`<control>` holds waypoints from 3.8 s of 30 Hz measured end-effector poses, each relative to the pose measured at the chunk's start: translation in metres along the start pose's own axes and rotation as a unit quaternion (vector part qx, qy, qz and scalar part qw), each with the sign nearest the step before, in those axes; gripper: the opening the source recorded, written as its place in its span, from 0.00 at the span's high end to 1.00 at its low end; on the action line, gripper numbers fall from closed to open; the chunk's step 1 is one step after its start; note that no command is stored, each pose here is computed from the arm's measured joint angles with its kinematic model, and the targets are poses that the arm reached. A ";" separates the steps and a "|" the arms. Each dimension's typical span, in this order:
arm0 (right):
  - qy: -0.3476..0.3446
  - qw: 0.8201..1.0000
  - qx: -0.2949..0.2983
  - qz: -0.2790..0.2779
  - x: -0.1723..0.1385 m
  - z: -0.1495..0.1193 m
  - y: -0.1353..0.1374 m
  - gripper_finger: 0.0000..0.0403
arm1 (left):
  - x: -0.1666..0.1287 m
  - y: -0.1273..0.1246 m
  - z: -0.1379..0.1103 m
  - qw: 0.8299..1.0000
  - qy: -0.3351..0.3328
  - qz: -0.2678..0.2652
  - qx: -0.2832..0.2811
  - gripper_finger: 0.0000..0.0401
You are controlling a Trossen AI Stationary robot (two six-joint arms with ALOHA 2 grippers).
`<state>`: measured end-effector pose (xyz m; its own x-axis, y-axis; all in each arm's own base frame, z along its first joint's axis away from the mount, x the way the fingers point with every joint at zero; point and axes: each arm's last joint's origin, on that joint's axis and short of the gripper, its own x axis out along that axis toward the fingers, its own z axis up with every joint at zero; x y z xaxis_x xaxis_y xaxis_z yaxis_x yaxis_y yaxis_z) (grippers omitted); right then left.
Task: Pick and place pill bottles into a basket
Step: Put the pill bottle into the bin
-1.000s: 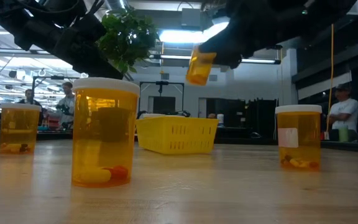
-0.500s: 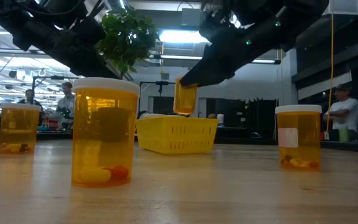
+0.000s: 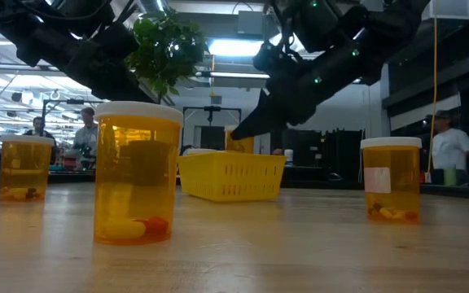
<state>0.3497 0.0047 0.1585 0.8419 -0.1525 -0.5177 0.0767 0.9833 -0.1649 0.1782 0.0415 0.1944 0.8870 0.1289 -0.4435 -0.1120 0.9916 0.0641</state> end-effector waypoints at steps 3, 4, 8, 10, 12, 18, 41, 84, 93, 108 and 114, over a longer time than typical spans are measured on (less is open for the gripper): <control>0.008 1.000 -0.003 0.000 0.002 -0.003 0.001 0.44 | 0.000 0.000 0.000 1.000 0.000 0.000 0.000 0.99; 0.009 1.000 -0.003 0.000 0.003 -0.004 0.001 0.44 | 0.000 0.000 0.000 1.000 0.000 0.000 0.001 0.99; 0.015 1.000 -0.007 -0.001 0.005 -0.006 -0.001 0.44 | 0.000 0.000 0.000 1.000 0.000 0.000 0.001 0.99; 0.016 1.000 -0.010 -0.004 0.005 -0.007 -0.003 0.44 | 0.000 0.000 0.000 1.000 0.000 0.000 0.001 0.99; 0.016 1.000 -0.010 -0.008 0.006 -0.007 -0.006 0.44 | 0.000 0.000 0.000 1.000 0.000 0.000 0.001 0.99; 0.023 1.000 -0.008 -0.011 0.006 -0.009 -0.010 0.44 | 0.000 0.000 0.000 1.000 0.000 0.000 0.001 0.99; 0.033 0.999 -0.007 0.001 0.006 -0.010 -0.009 0.44 | 0.000 0.000 0.000 1.000 0.000 0.001 -0.008 0.99; 0.048 0.999 -0.008 -0.002 0.006 -0.014 -0.011 0.44 | 0.000 0.000 0.000 1.000 -0.001 0.001 -0.010 0.99; 0.050 0.999 -0.012 -0.002 0.006 -0.014 -0.011 0.44 | 0.000 0.000 0.000 1.000 -0.001 0.001 -0.012 0.99; 0.048 0.999 -0.017 -0.002 0.006 -0.014 -0.011 0.46 | 0.000 0.000 0.000 1.000 -0.001 0.001 -0.012 0.99; 0.048 0.999 -0.008 -0.004 0.006 -0.014 -0.013 0.37 | 0.000 0.000 0.000 1.000 -0.001 0.001 -0.012 0.99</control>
<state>0.3467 -0.0099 0.1459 0.7864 -0.1694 -0.5940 0.0738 0.9805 -0.1819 0.1783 0.0416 0.1947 0.8879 0.1303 -0.4411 -0.1237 0.9914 0.0438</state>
